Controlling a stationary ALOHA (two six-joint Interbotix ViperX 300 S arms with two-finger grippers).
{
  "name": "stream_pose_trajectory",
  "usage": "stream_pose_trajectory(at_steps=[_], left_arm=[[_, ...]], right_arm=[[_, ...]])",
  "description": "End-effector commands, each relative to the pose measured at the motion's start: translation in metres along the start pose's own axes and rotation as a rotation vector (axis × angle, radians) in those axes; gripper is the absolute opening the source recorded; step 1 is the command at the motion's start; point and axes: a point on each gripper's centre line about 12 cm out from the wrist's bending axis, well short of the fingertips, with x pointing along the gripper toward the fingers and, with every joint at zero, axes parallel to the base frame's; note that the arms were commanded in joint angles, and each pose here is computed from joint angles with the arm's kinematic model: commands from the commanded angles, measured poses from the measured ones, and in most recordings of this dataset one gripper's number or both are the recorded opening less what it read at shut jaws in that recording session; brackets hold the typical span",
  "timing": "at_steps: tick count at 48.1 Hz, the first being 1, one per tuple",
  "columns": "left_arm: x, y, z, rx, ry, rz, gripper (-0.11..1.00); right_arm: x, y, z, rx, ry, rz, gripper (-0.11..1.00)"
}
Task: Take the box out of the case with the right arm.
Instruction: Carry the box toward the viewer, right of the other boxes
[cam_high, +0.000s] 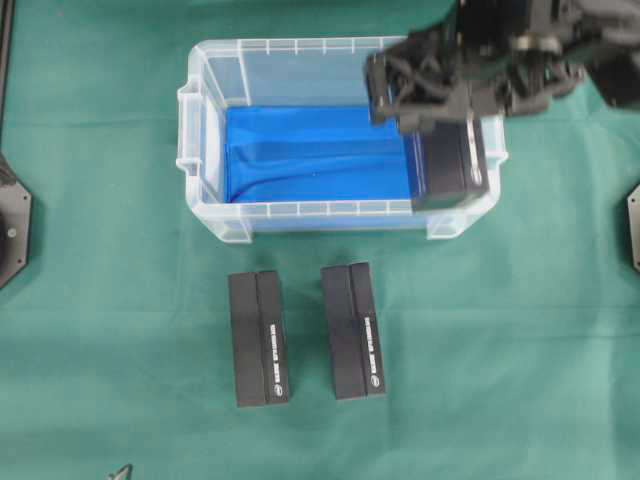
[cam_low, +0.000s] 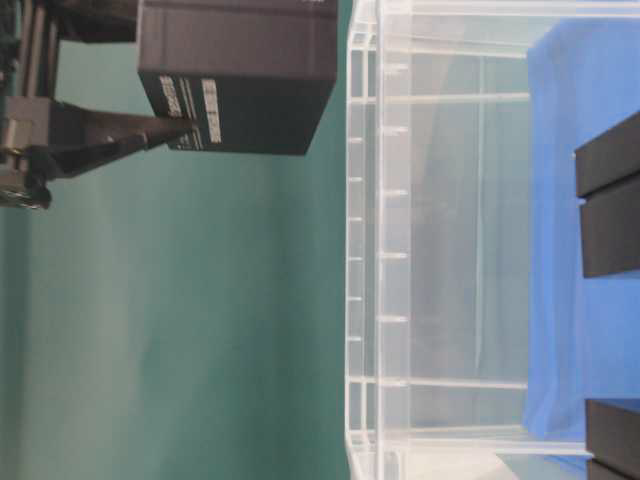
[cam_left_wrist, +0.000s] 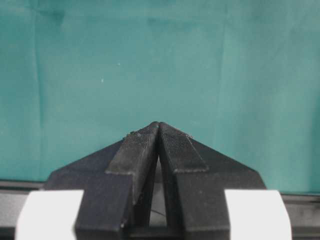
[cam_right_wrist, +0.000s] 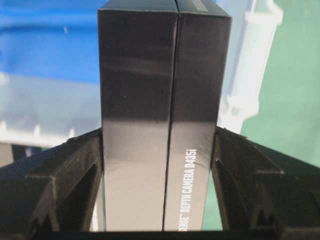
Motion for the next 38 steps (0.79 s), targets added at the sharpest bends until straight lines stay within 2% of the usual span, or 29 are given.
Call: stream_pose_trajectory(at_steps=[1,24,33,38], left_arm=[[-0.002,0.000,0.003,0.003,-0.009,0.001,0.00],[-0.001,-0.001,0.003,0.003,-0.005,0.001,0.00],[-0.001,-0.001,0.004,0.003,-0.008,0.001,0.00],[-0.001,-0.001,0.004,0.003,-0.008,0.001,0.00]], right_arm=[[-0.029,-0.008,-0.014,0.001,0.006,0.060,0.65],[-0.043,-0.017,-0.108,-0.007,0.051,0.076,0.65],[-0.049,-0.026,-0.139,0.015,0.070,0.085,0.65],[-0.050,-0.028,-0.147,0.022,0.076,0.085,0.65]])
